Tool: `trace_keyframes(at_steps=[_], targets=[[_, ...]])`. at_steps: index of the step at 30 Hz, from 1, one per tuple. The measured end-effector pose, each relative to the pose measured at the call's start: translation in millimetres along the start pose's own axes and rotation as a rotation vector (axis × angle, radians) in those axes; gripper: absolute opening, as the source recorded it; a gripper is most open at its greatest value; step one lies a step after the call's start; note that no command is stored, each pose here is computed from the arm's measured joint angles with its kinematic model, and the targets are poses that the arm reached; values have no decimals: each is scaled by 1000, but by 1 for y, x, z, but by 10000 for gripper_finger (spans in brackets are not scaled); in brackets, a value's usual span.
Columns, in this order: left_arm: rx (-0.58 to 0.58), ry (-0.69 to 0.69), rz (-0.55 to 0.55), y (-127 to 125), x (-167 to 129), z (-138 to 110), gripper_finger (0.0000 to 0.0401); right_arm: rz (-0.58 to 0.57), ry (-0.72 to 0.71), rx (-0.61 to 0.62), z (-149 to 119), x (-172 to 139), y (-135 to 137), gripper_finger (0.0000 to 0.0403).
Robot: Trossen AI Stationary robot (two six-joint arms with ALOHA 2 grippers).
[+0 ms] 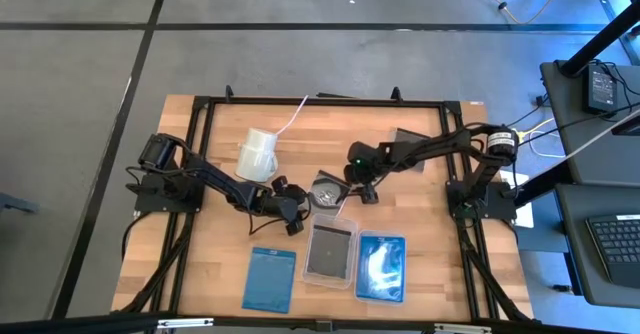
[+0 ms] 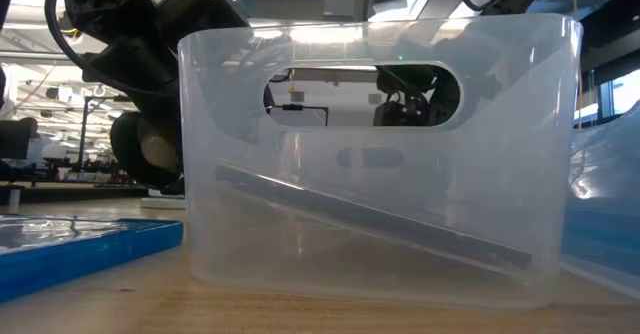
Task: Pick & place jewel cases by type
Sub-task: Put the bottom black cd case into the left transparent bin
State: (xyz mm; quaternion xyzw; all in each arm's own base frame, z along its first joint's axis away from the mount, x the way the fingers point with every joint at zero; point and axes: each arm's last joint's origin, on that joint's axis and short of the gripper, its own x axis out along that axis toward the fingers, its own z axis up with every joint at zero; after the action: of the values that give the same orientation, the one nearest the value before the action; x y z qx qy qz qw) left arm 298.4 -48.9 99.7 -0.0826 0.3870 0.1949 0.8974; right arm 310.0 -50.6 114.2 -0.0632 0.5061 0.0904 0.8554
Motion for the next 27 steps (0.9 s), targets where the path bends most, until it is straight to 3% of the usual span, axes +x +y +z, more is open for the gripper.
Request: trace_keyframes(at_steps=[27], targets=[[-4, -20, 19, 0, 0, 1, 219, -28, -68, -138, 12, 3, 14, 251]])
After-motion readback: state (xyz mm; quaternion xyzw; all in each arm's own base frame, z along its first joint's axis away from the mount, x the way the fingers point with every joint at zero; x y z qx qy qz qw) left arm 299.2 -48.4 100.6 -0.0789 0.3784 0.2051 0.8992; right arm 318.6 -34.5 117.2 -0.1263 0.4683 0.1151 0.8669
